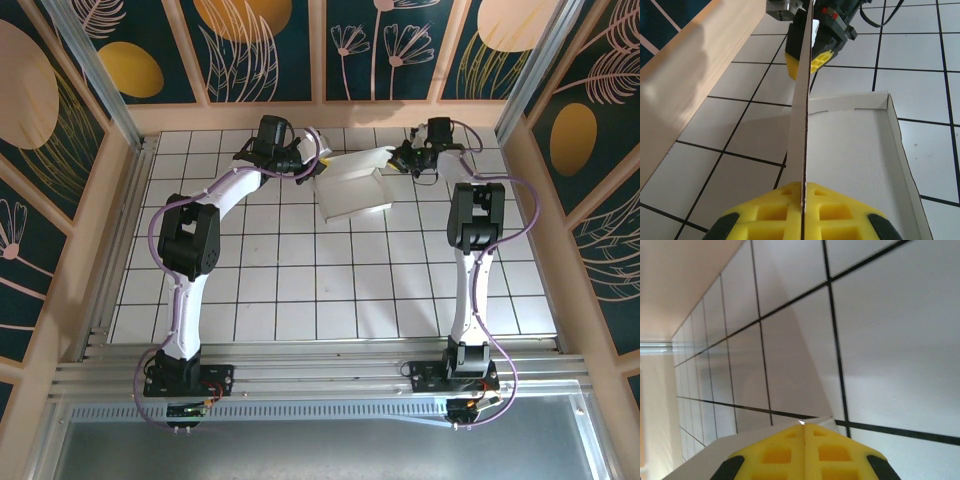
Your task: Fold the paper box
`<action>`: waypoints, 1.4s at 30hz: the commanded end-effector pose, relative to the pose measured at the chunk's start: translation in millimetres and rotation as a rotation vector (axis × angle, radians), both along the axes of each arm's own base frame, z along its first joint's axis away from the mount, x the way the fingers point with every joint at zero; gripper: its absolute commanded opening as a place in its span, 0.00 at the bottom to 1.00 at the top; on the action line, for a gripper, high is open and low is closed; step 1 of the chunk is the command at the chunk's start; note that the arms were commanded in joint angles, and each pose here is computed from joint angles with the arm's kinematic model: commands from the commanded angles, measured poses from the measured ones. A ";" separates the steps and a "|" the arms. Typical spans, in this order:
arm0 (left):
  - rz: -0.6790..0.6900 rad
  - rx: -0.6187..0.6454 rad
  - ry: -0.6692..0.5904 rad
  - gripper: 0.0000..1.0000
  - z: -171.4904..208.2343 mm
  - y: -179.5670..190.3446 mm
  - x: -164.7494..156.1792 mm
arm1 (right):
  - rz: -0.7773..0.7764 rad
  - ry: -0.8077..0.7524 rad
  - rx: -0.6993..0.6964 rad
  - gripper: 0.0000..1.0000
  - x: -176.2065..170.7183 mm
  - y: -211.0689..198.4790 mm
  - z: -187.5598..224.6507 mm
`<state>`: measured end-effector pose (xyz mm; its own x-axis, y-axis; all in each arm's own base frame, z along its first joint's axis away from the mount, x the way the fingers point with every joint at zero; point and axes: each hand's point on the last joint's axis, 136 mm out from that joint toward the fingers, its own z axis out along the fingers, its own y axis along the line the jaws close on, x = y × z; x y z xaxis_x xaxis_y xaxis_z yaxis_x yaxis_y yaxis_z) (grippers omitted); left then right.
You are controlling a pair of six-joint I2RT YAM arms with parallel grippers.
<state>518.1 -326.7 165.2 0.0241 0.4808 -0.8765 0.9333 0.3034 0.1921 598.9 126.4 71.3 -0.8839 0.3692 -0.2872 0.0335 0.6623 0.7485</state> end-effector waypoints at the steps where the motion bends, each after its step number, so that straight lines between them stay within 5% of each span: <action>1: -0.013 0.020 0.063 0.06 -18.5 -2.1 -7.0 | 0.022 -0.023 -0.013 0.00 -6.3 1.9 15.7; 42: -0.031 0.016 0.049 0.06 -16.1 -9.6 -11.5 | 0.210 -0.090 -0.104 0.00 -34.2 51.2 11.0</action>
